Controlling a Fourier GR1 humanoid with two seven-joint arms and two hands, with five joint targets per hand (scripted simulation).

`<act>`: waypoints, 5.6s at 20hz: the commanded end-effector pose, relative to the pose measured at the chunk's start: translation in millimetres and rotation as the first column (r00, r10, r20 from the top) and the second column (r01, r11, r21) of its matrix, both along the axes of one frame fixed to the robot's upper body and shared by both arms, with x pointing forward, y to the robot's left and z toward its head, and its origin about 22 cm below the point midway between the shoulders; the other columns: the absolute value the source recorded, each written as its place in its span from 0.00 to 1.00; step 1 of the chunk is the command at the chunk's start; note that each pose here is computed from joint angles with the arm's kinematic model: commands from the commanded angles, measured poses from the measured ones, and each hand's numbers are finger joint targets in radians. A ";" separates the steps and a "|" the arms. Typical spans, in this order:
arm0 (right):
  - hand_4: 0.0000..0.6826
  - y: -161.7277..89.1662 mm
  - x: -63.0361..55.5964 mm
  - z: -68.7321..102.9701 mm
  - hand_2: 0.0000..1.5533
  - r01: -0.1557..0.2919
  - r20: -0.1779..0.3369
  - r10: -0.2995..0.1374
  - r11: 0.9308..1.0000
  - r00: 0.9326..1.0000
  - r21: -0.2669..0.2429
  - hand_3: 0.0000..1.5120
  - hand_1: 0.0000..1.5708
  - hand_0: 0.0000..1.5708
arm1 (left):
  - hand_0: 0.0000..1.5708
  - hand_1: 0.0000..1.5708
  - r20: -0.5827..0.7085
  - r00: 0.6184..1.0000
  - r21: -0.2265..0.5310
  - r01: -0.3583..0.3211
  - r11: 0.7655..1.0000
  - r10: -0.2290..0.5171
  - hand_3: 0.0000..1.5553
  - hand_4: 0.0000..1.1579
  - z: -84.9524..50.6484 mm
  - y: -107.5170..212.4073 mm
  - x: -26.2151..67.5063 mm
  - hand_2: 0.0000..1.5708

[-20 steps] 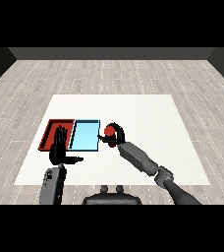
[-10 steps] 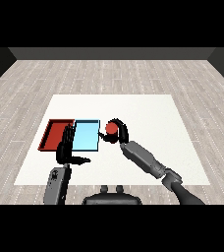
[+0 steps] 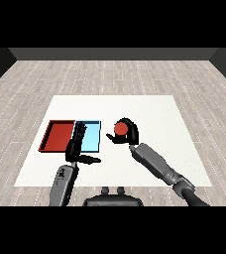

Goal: Pick the red can and put it in the red box

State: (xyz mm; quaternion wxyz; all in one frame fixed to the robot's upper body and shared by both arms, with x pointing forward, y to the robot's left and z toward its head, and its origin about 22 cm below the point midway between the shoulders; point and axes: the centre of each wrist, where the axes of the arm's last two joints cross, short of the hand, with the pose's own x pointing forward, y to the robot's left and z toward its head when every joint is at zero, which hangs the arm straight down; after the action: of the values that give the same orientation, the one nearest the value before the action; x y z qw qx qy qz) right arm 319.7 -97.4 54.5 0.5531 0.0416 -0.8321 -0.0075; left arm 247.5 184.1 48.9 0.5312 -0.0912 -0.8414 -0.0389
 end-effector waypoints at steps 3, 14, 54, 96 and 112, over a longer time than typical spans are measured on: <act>0.93 -13.2 -31.5 20.1 0.91 -0.012 0.043 0.011 1.000 0.999 0.024 0.91 0.92 0.92 | 0.00 0.00 -0.031 0.999 0.071 0.027 0.997 -0.025 0.00 0.00 2.5 -33.8 -7.6 0.00; 0.91 -6.5 -32.5 32.2 0.92 -0.055 0.136 0.052 0.998 0.989 0.021 0.92 0.92 0.92 | 0.00 0.00 -0.150 0.987 0.060 0.074 0.995 -0.064 0.00 0.00 -36.7 -43.1 32.8 0.00; 0.93 41.5 -47.7 30.7 0.94 -0.157 0.155 0.144 0.985 0.977 0.075 0.93 0.96 0.96 | 0.00 0.00 -0.222 0.969 -0.020 0.104 0.994 -0.106 0.00 0.00 -61.6 -109.4 34.0 0.00; 0.00 27.3 -65.2 37.9 0.00 -0.149 0.020 0.148 0.987 0.989 0.060 0.00 0.00 0.00 | 1.00 1.00 -0.140 0.975 -0.023 -0.180 0.983 0.175 0.95 0.98 -34.7 -124.5 45.2 1.00; 0.00 -91.2 -99.9 50.2 0.00 -0.071 0.086 0.061 0.991 0.994 0.115 0.00 0.00 0.00 | 1.00 1.00 -0.070 0.944 -0.003 -0.322 0.947 0.321 0.95 0.98 -18.4 -24.4 65.4 1.00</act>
State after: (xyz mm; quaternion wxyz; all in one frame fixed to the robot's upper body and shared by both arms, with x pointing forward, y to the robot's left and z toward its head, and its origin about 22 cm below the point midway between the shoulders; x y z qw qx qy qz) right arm 242.0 -162.8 97.9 0.5175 0.1158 -0.8470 -0.0370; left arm 299.3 130.6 18.2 0.5687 0.0204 -0.8207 0.0510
